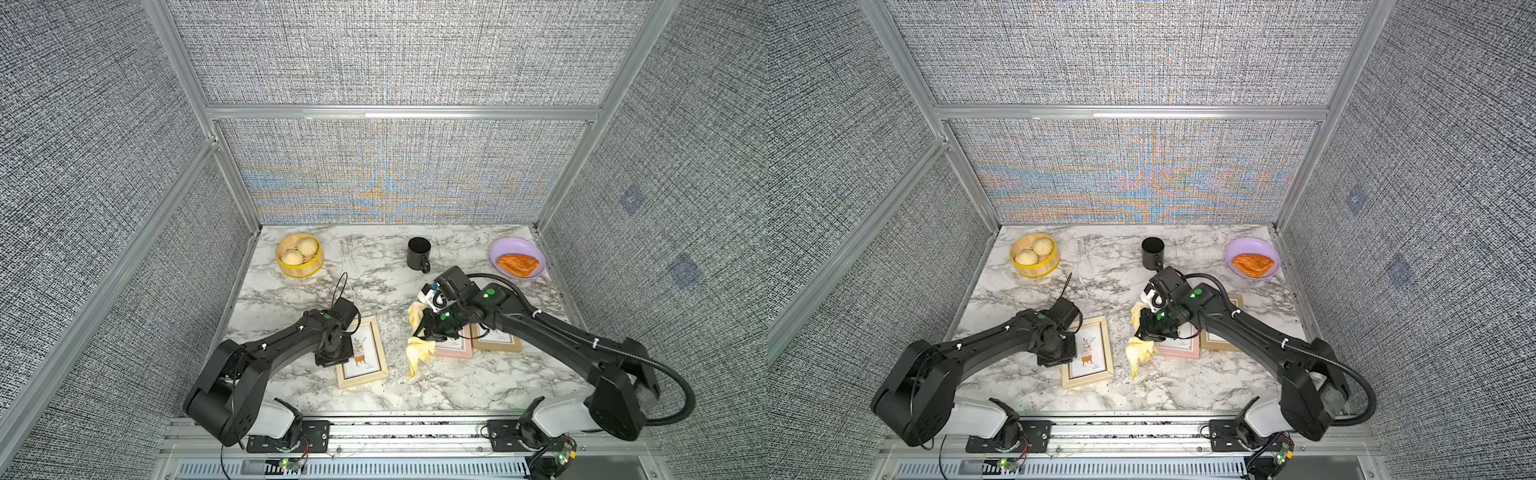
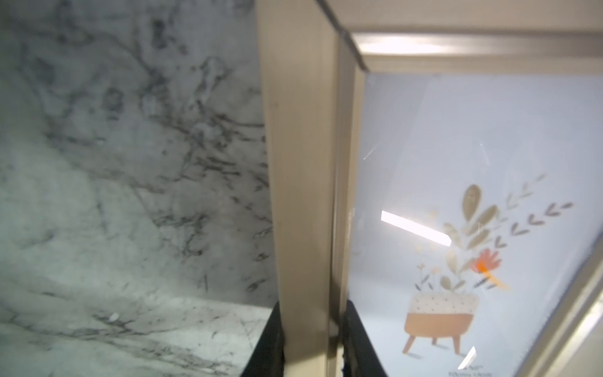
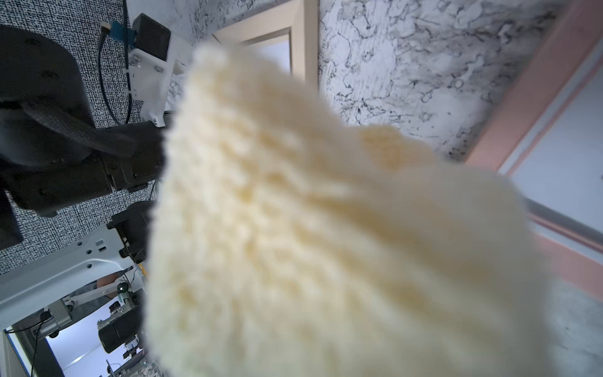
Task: Wipe the picture frame with a cloth
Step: Move the picture frame to the center of the board, then wipe the dirt from the picture frame.
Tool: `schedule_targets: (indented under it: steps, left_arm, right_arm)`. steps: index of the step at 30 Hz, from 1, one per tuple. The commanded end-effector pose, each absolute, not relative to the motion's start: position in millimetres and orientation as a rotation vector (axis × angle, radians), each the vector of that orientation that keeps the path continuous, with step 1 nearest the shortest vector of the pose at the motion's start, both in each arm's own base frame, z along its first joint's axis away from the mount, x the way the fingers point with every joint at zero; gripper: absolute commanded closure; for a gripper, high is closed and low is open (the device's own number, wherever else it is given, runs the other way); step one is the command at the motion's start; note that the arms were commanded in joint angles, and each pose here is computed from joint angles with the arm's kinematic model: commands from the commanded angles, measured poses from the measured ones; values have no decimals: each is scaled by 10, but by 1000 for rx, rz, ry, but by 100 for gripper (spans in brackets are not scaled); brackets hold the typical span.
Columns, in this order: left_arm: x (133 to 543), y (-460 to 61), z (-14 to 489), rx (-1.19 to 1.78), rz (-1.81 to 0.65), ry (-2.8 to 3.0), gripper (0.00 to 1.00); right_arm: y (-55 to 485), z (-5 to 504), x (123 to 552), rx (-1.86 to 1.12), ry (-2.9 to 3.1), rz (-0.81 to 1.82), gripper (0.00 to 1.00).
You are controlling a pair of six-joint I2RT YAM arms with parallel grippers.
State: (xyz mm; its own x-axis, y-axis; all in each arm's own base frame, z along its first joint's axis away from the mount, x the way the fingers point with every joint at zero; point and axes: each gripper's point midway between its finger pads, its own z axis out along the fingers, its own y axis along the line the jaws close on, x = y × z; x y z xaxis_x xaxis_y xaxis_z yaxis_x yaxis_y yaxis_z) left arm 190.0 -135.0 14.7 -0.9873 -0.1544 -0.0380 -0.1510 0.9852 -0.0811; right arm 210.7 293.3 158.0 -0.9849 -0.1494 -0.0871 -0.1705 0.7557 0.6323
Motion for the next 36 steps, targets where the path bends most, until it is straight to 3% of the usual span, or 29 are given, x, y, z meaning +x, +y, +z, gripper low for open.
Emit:
schedule_targets:
  steps: [1,9,17,27,36]
  left_arm:
    - [2020,-1559,138,-173,-196,3072,91]
    - [2090,-1898,43,-7,-244,3096,92]
    - [2095,-2003,113,34,-290,3066,92]
    - [2041,-2002,100,-8,-271,3068,92]
    - [1960,-1831,61,-69,-190,3071,94]
  right_arm:
    - [3084,1630,2264,-324,2877,1085,100]
    - [3435,1492,2794,-309,2853,1111,100]
    - [3835,1031,3244,-254,2872,1151,100]
    - [4107,435,3087,-303,2987,1140,100]
    - [4436,208,2915,-393,3029,1132,100]
